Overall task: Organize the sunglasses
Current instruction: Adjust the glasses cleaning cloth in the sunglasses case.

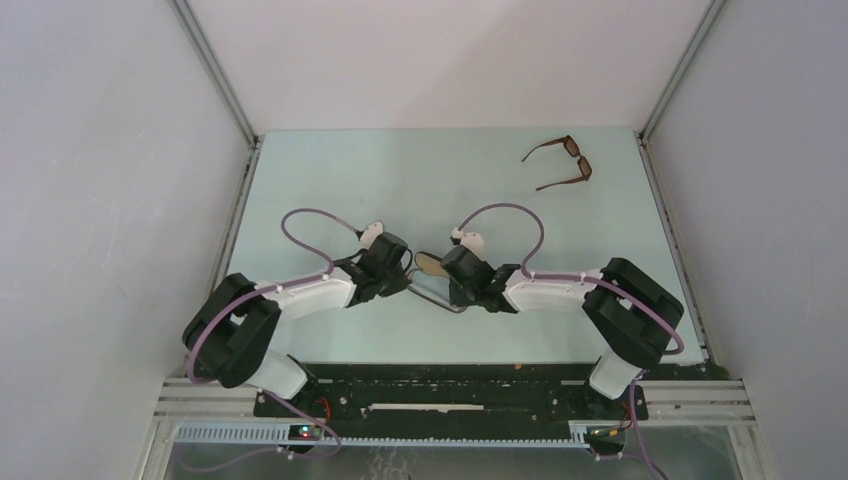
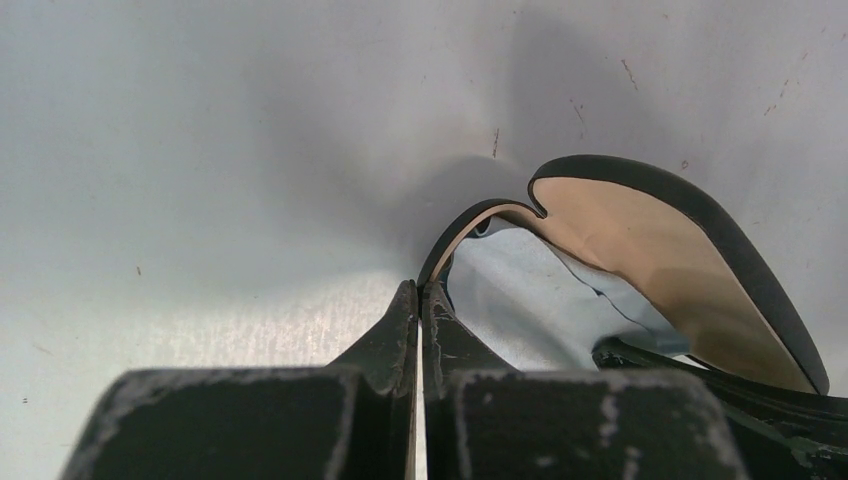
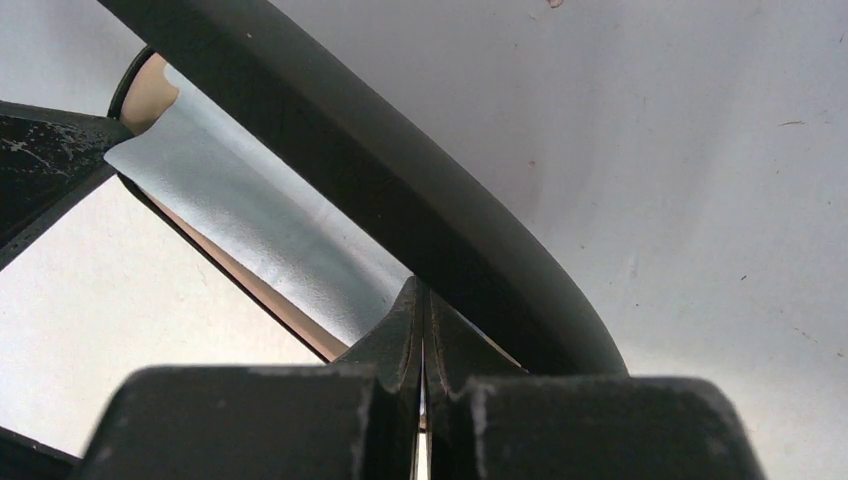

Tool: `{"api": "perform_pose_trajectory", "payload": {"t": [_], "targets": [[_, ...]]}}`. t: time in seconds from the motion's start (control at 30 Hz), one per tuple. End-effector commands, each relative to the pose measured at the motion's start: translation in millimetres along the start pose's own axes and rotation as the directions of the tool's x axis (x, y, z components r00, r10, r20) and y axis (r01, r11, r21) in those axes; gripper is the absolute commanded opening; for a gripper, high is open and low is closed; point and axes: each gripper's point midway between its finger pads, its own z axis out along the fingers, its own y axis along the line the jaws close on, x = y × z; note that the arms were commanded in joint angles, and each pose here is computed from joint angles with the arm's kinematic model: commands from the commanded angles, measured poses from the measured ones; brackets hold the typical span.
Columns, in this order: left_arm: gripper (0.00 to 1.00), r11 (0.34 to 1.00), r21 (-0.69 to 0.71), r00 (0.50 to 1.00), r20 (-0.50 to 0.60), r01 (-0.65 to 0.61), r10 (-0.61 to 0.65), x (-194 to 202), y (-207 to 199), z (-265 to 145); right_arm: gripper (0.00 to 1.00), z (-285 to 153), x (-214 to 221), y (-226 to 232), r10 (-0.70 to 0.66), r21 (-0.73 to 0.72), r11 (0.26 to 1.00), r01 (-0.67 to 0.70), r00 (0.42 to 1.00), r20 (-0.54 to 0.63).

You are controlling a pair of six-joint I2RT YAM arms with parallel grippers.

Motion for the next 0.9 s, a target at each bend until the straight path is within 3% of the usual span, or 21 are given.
{"api": "perform_pose_trajectory", "payload": {"t": [0.0,0.27,0.5,0.7,0.87], "targets": [[0.00,1.000,-0.002,1.000,0.022,0.019,-0.019,-2,-1,0,0.00,-4,-4,5,-0.006,-0.006,1.000,0.006,0.999,0.039],[0.00,1.000,-0.005,0.999,0.022,0.024,-0.024,-1,0,1,0.02,-45,-44,16,-0.017,-0.046,0.999,0.025,0.983,0.183],[0.00,1.000,-0.005,0.999,0.021,0.024,-0.024,-1,0,1,0.01,-18,-30,5,-0.051,0.016,0.999,0.049,0.990,0.134],[0.00,1.000,-0.014,1.000,0.019,0.022,-0.022,1,3,2,0.00,6,-16,-16,-0.113,0.159,0.983,0.092,0.985,0.127],[0.00,0.999,-0.017,0.999,0.017,0.028,-0.027,2,4,1,0.00,-7,-19,-7,-0.137,0.152,0.982,0.114,0.979,0.153]]}}
